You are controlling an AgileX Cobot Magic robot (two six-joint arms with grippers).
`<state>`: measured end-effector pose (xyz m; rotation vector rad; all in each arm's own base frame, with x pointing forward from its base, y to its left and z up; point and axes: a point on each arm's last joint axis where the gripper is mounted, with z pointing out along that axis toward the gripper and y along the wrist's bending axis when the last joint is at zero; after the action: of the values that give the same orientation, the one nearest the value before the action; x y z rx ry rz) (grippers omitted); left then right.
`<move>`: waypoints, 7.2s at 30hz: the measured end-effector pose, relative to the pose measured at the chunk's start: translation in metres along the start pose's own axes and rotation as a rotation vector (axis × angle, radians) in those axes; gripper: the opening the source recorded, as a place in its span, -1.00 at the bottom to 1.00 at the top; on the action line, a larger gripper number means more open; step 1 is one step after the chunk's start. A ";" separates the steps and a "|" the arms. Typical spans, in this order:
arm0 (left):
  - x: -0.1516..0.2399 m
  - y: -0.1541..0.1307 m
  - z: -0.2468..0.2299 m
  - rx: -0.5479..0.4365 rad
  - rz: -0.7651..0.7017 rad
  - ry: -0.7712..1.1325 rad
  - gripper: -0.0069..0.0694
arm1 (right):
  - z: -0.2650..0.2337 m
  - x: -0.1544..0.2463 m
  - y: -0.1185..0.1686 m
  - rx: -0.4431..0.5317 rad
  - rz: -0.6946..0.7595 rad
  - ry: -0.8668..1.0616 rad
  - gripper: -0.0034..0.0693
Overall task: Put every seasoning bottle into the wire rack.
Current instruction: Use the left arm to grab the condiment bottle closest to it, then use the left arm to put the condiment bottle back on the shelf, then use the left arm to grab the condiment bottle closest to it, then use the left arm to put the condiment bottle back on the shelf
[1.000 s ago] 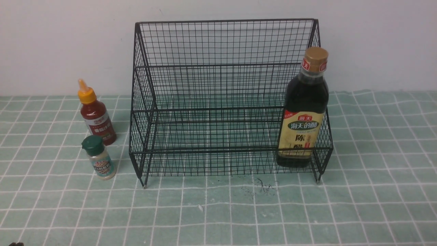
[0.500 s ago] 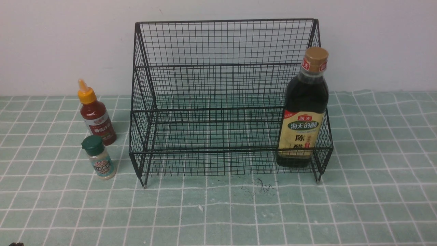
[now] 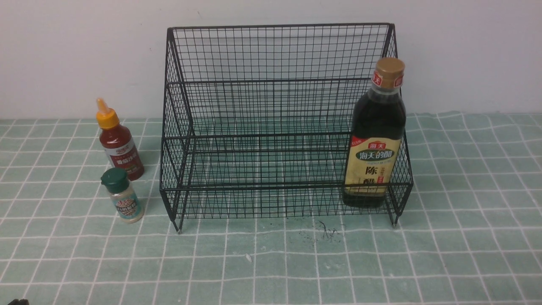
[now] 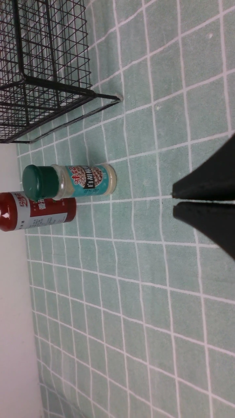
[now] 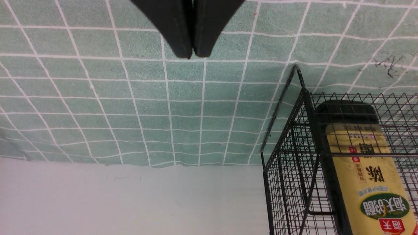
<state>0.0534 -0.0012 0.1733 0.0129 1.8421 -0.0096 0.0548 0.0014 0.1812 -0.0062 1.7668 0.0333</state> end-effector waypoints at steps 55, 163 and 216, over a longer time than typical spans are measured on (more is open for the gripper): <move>-0.142 -0.002 0.276 0.060 -0.040 0.861 0.67 | 0.000 0.000 0.000 0.000 0.000 0.000 -0.94; -0.210 0.034 0.349 0.062 0.016 0.787 0.78 | 0.000 0.000 0.000 0.000 -0.002 0.001 -0.94; -0.276 -0.144 0.310 0.279 0.221 0.762 -0.07 | 0.000 0.000 0.000 -0.001 0.002 0.002 -0.94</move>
<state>0.4243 -0.1506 0.3563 0.4720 2.5756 -0.1203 0.0548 0.0015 0.1811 -0.0055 1.7687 0.0358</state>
